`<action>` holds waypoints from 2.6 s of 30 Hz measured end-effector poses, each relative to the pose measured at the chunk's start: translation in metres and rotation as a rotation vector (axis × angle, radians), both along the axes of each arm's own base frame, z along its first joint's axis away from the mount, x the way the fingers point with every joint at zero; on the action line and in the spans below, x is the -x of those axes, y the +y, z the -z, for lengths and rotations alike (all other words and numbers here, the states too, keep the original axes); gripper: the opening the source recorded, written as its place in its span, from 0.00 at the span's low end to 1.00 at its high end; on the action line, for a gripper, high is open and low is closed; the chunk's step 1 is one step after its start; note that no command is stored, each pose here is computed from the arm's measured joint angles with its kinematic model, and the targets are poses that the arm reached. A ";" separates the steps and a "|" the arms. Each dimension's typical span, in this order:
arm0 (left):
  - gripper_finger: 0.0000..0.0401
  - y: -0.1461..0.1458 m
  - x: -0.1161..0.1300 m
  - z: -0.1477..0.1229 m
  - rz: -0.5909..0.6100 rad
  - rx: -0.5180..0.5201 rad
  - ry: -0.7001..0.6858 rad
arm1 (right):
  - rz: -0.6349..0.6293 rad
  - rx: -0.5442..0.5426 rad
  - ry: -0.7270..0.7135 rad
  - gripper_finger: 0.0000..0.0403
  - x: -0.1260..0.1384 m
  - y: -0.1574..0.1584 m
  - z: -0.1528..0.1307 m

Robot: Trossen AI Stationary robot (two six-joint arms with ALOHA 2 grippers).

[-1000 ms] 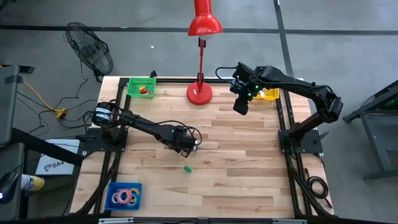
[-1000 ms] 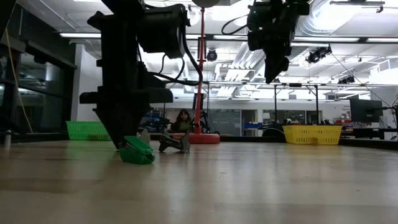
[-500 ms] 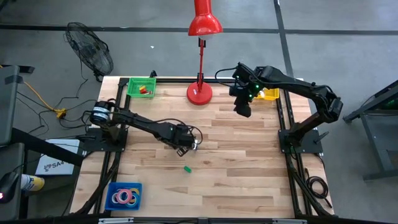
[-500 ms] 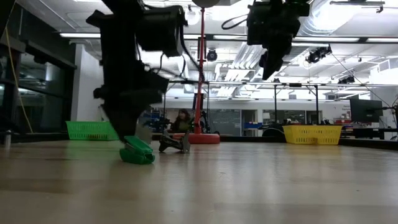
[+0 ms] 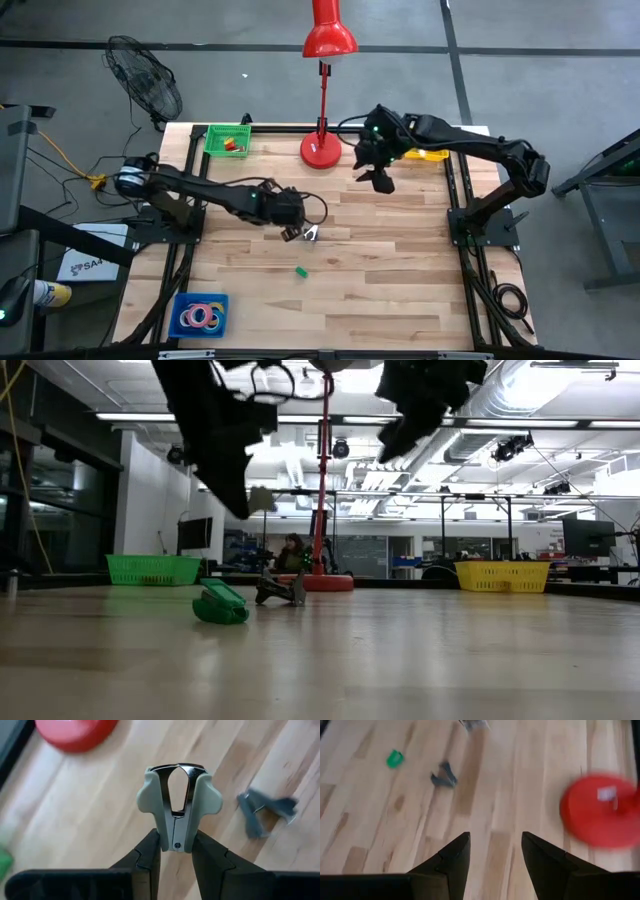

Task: Pick and place Stapler, Stapler remover, tape
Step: Put the gray staple remover into the yellow basket

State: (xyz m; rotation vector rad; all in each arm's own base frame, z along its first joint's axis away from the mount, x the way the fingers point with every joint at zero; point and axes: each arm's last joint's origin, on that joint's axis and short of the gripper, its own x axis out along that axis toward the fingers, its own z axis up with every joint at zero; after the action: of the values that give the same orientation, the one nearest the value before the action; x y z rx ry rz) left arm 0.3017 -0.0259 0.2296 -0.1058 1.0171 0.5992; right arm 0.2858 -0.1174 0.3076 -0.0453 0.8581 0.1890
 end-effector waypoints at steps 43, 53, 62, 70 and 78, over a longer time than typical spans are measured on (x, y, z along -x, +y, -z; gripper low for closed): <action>0.20 -0.001 -0.017 -0.040 0.163 -0.149 -0.309 | -0.248 0.309 -0.247 0.68 -0.076 0.058 0.019; 0.20 0.000 -0.017 -0.040 0.165 -0.151 -0.306 | -0.277 0.277 -0.268 0.68 -0.080 0.059 0.023; 0.20 0.000 -0.017 -0.039 0.165 -0.149 -0.305 | -0.260 0.270 -0.280 0.68 -0.082 0.059 0.023; 0.20 0.000 -0.016 -0.039 0.165 -0.149 -0.303 | -0.242 0.248 -0.269 0.59 -0.082 0.059 0.024; 0.20 -0.001 -0.016 -0.039 0.171 -0.140 -0.302 | -0.245 0.241 -0.242 0.44 -0.080 0.059 0.026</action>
State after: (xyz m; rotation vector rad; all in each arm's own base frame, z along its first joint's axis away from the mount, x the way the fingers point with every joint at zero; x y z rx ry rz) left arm 0.3180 -0.0268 0.2687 0.0150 0.6818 0.4796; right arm 0.3661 -0.0584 0.2818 -0.3932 0.6278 0.3026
